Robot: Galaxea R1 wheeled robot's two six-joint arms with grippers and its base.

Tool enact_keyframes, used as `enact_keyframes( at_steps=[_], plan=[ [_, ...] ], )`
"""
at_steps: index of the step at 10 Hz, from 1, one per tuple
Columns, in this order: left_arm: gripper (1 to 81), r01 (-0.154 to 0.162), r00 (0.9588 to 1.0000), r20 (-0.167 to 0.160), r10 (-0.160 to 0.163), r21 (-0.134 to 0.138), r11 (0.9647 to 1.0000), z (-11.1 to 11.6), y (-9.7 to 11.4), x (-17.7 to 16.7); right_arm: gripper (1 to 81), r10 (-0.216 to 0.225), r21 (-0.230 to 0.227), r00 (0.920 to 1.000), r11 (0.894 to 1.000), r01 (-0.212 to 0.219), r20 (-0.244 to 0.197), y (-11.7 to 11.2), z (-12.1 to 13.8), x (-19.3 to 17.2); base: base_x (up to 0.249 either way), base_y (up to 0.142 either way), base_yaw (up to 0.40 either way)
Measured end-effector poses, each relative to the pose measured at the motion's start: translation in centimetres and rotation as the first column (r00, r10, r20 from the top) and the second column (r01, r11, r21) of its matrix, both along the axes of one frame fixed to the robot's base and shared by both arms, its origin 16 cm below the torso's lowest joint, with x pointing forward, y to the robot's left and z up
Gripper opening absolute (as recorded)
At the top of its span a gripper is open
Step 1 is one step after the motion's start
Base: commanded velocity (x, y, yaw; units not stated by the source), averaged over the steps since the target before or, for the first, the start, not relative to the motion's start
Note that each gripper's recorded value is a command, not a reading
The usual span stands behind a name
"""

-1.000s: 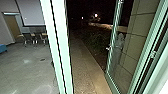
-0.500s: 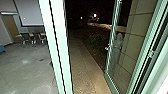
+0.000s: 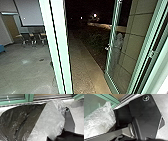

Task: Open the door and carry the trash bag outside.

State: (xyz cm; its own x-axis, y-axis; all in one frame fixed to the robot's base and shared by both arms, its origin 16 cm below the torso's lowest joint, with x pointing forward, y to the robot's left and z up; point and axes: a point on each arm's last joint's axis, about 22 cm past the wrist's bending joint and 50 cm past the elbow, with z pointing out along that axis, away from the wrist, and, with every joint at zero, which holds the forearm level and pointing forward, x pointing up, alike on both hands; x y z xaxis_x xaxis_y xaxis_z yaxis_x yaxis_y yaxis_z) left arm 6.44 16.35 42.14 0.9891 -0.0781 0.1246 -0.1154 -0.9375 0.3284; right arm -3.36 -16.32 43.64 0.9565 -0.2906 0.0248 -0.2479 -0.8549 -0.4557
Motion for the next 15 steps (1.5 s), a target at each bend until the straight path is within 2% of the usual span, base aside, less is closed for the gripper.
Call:
enact_keyframes(
  at_steps=[5, 10, 12, 13, 14, 15],
  plan=[
    [1.0, -0.001, 1.0, 0.003, 0.001, 0.0, 1.0, 0.0, 0.0, 0.1, 81.1, 0.0, 0.004, 1.0, 1.0, 0.0, 0.001, 0.3, 0.0, 0.1, 0.0, 0.0, 0.0],
    [1.0, -0.002, 1.0, 0.005, 0.002, -0.001, 1.0, 0.0, 0.0, 0.1, 81.1, 0.0, 0.007, 1.0, 1.0, 0.0, 0.002, 0.6, 0.1, 0.1, 0.0, -0.084, 0.0],
    [1.0, -0.003, 0.9999, 0.012, 0.003, 0.013, 0.9999, -0.1, 0.9, 0.6, 81.1, -0.001, 0.019, 1.0, 1.0, 0.001, 0.003, 1.5, 0.2, 0.1, 0.0, -0.093, 0.0],
    [1.0, -0.004, 0.9999, 0.016, 0.004, -0.009, 1.0, 0.1, -0.7, 0.9, 81.1, -0.001, -0.003, 1.0, 1.0, 0.001, 0.004, -0.1, 0.0, 0.3, 0.0, -0.093, 0.0],
    [1.0, -0.003, 0.9999, 0.016, 0.004, -0.018, 0.9998, 0.2, -1.2, 0.8, 81.1, 0.0, -0.012, 1.0, 1.0, -0.001, -0.002, -0.5, -0.1, 0.0, 0.0, -0.093, 0.0],
    [1.0, -0.003, 0.9999, 0.01, 0.003, 0.0, 1.0, 0.0, 0.0, 0.4, 81.1, 0.0, 0.009, 1.0, 1.0, 0.0, -0.003, 1.0, 0.1, -0.2, 0.0, -0.101, 0.0]
  ],
)
